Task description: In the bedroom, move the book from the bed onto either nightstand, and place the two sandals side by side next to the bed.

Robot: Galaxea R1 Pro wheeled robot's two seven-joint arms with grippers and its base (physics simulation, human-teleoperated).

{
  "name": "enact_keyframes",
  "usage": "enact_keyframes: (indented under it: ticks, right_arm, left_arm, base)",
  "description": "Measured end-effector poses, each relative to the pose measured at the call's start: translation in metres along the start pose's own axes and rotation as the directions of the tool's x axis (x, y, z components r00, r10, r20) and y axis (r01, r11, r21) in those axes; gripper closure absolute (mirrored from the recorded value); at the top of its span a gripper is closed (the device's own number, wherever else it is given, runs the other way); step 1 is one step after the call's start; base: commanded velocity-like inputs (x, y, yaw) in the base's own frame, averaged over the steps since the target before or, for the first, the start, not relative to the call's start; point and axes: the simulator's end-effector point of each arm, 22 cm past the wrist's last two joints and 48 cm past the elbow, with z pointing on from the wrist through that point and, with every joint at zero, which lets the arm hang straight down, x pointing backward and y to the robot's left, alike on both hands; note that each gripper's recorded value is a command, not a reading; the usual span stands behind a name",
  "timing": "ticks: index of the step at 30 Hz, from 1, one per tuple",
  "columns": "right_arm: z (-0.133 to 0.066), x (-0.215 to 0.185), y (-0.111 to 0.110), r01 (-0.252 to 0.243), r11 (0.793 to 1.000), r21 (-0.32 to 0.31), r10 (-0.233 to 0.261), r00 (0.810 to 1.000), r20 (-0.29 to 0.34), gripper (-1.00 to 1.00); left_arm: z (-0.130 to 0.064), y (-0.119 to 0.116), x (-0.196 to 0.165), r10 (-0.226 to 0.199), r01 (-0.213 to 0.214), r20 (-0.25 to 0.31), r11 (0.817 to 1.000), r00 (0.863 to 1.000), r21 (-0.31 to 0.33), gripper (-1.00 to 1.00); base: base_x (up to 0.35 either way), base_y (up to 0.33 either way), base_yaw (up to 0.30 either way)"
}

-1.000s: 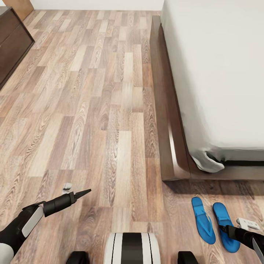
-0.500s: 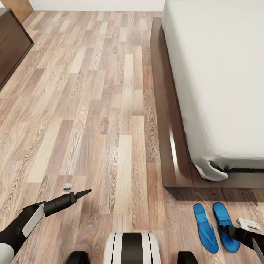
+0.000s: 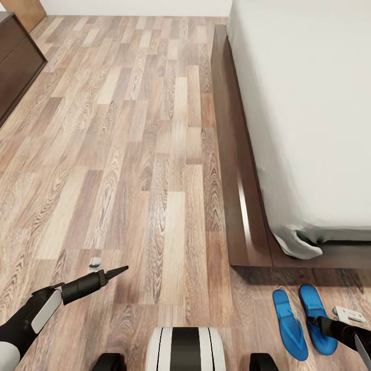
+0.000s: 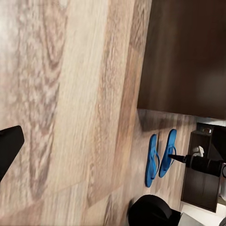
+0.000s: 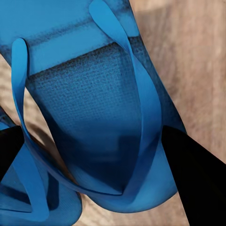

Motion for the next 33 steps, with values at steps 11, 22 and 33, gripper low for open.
enact_keyframes:
  ticks: [11, 22, 33]
  right_arm:
    - [0.010, 0.015, -0.003, 0.005, 1.000, 0.009, -0.005, 0.999, -0.035, 1.00]
    - [0.010, 0.014, -0.003, 0.006, 1.000, 0.010, -0.005, 0.999, -0.033, 1.00]
    - [0.010, 0.014, -0.003, 0.005, 1.000, 0.010, -0.005, 0.999, -0.033, 1.00]
  left_arm:
    - [0.004, 0.016, 0.012, -0.029, 0.029, -0.018, 0.999, 0.999, -0.014, -1.00]
    - [0.004, 0.016, 0.012, -0.029, 0.029, -0.018, 0.999, 0.999, -0.014, -1.00]
    - [0.004, 0.016, 0.012, -0.029, 0.029, -0.018, 0.999, 0.999, -0.014, -1.00]
  base:
    - [0.000, 0.000, 0.000]
    - [0.000, -0.069, 0.000]
    - [0.000, -0.002, 0.000]
